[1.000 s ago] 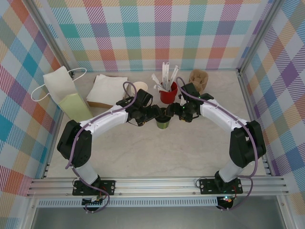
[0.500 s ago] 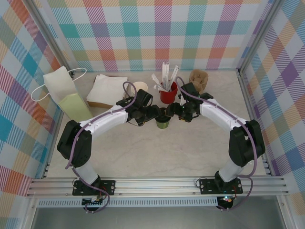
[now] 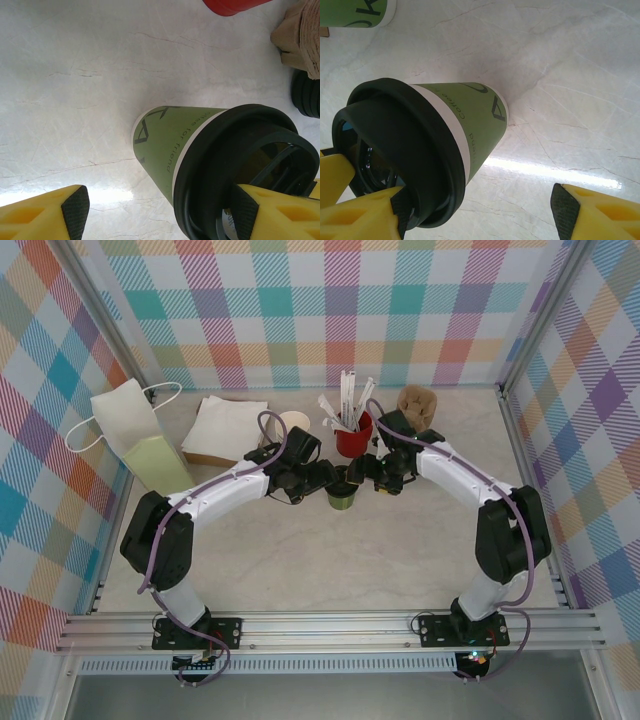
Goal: Pack the takeout coffee
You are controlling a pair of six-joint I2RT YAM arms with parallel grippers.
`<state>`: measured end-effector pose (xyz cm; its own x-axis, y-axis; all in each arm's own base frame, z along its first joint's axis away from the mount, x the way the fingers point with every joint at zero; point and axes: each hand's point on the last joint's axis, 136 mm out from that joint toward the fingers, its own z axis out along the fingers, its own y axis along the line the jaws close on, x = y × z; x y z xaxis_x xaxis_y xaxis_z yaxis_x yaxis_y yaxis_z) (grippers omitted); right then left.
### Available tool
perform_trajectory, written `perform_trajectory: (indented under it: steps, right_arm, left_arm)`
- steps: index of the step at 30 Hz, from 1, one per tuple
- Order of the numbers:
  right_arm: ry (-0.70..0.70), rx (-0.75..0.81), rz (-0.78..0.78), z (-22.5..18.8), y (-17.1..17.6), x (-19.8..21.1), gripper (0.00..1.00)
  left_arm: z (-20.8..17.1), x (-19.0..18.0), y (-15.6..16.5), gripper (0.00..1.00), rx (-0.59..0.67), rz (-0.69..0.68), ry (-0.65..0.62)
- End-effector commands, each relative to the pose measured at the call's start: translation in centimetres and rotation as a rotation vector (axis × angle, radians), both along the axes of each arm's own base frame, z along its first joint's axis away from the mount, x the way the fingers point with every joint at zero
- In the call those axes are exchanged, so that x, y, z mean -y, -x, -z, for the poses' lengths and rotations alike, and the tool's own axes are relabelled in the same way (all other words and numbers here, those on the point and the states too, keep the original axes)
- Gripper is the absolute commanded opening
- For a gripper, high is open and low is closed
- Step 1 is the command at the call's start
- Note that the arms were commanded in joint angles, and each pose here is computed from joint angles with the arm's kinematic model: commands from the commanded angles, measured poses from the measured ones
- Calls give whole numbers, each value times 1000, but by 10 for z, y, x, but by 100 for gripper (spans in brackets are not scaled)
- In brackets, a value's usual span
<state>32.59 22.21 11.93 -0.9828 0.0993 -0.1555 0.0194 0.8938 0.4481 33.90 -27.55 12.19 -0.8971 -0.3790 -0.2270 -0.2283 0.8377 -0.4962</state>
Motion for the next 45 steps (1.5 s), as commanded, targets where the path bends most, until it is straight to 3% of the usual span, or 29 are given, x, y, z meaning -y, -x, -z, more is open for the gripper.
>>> perform_trajectory:
  steps: [1,25,35,45]
  right_arm:
    - [149,-158,-9,44,27,26,75]
    - [240,-216,-40,60,38,46,74]
    - [77,-60,-69,14,7,15,79]
    - [7,59,-113,-33,-4,3,97]
  left_arm:
    - [43,-29,15,75,-116,-47,-136]
    - [72,-42,30,73,-219,-88,-146]
    - [9,-26,5,75,-63,-41,-70]
    - [-59,-27,-3,85,96,-10,-14]
